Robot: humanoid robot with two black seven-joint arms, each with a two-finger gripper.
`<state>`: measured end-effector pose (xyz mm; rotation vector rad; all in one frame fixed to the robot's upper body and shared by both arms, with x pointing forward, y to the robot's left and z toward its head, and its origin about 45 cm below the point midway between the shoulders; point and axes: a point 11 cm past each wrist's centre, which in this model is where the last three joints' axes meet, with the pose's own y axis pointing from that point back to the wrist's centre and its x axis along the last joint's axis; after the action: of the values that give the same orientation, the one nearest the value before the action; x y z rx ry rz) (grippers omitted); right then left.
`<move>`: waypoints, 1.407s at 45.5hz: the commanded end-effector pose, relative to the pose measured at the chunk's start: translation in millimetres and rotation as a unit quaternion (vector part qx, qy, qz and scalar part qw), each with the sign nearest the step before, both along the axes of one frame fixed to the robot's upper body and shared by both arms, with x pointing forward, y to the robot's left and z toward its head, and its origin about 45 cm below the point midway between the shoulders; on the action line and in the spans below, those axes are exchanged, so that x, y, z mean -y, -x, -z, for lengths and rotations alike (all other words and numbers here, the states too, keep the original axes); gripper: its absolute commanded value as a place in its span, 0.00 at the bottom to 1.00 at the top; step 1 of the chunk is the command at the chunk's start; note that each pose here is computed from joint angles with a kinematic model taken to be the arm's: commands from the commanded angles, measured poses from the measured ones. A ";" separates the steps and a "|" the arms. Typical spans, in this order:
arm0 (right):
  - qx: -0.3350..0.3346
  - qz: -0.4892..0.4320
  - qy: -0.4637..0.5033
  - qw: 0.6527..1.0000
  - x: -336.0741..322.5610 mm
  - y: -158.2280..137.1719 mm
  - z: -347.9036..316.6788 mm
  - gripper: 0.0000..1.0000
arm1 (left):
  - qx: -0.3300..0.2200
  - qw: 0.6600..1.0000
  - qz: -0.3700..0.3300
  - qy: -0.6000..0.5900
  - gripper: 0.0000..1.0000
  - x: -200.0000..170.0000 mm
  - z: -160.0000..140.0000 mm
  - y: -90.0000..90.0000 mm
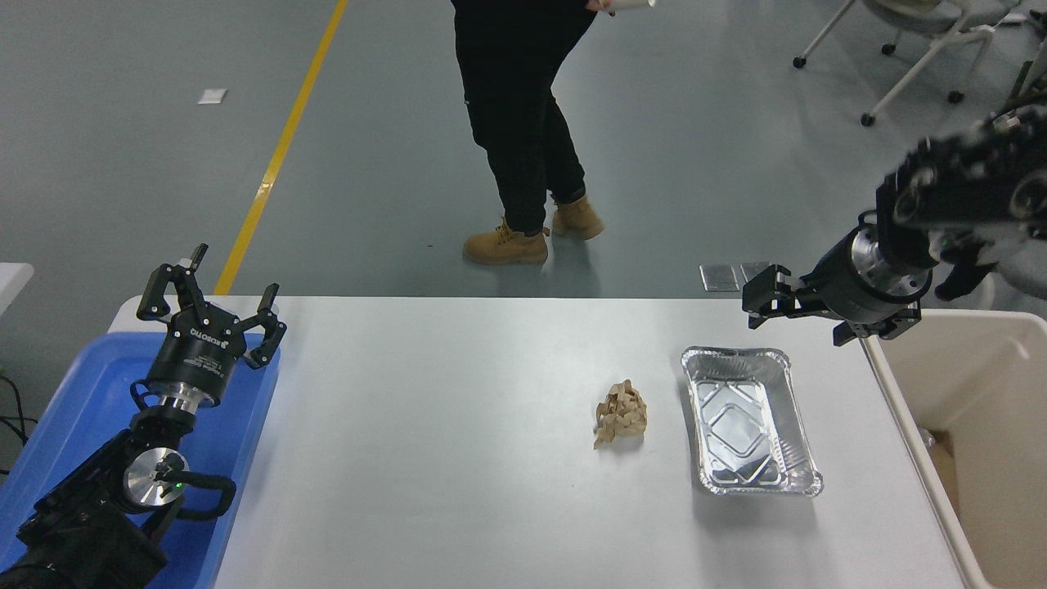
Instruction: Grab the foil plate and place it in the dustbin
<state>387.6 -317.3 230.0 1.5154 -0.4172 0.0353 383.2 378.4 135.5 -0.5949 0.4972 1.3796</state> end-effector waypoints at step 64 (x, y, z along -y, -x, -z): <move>0.029 0.018 0.048 0.998 22.5 35.6 174.2 0.28 | 0.000 1.000 0.001 -0.001 0.98 0.2 0.2 0.1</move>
<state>357.8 -350.9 62.8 1.3872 -0.4947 0.0845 383.2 378.4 135.5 -0.5948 0.4973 1.3796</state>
